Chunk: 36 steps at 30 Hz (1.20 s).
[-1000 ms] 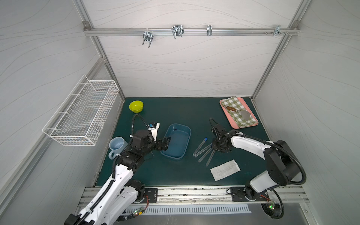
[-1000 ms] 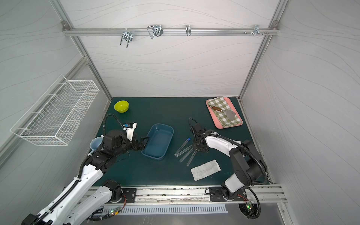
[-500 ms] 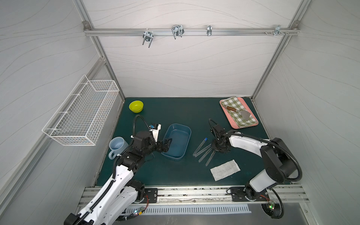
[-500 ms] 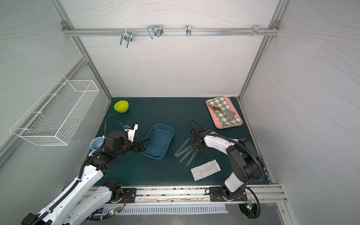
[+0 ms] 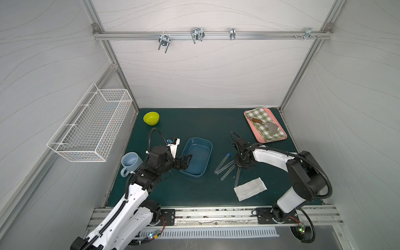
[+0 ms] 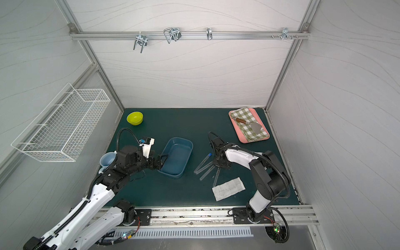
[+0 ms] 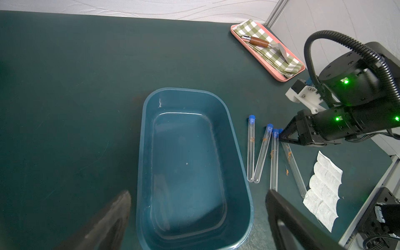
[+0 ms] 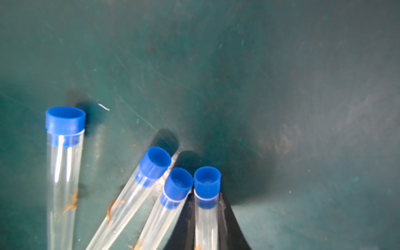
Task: Wipe the exteriors of test tubes
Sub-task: Pick up the test tube at the center of the board.
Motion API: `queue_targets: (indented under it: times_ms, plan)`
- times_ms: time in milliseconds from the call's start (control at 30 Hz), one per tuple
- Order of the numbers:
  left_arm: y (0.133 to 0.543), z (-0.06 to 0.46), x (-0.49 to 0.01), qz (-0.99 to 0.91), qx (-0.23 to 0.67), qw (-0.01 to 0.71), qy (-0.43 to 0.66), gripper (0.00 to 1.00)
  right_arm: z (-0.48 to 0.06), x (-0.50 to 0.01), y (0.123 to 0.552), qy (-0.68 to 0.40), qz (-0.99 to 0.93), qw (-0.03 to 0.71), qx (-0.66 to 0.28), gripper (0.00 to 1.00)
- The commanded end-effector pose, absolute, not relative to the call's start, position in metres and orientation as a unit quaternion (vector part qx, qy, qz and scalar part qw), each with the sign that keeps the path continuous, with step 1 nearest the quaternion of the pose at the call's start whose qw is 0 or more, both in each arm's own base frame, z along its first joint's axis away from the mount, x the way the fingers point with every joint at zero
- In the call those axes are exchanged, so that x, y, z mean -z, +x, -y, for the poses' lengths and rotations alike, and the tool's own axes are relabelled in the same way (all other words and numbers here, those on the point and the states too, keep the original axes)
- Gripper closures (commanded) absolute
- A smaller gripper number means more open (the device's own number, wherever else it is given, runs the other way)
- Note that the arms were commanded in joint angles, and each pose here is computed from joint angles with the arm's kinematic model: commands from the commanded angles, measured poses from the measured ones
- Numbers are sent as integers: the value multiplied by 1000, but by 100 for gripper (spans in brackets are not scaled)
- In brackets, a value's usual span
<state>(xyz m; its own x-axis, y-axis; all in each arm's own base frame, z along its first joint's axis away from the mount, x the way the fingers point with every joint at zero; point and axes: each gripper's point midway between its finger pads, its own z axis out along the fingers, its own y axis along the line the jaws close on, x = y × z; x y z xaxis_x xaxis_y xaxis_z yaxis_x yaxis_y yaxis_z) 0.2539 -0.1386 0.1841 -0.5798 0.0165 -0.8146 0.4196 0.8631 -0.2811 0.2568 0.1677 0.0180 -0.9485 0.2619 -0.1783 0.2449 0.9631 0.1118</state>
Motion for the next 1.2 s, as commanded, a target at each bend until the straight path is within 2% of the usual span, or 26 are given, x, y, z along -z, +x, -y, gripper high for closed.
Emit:
queue_targets:
  times_ms: [0,233,467,933,1167]
  plan:
    - [254,143,-197,-845,236,459,142,2,-164,-8,251,137,-987,84,-29,87]
    - [252,144,-201,-847,238,454,142,2,-176,-35,265,137,-981,116,-79,89]
    - [246,158,-214,-839,279,440,158,2,-182,-96,289,133,-962,178,-158,89]
    - [209,229,-246,-775,447,366,256,4,-210,-218,302,33,-890,290,-350,89]
    - [201,265,-255,-746,497,340,285,6,-232,-265,297,-30,-839,331,-430,89]
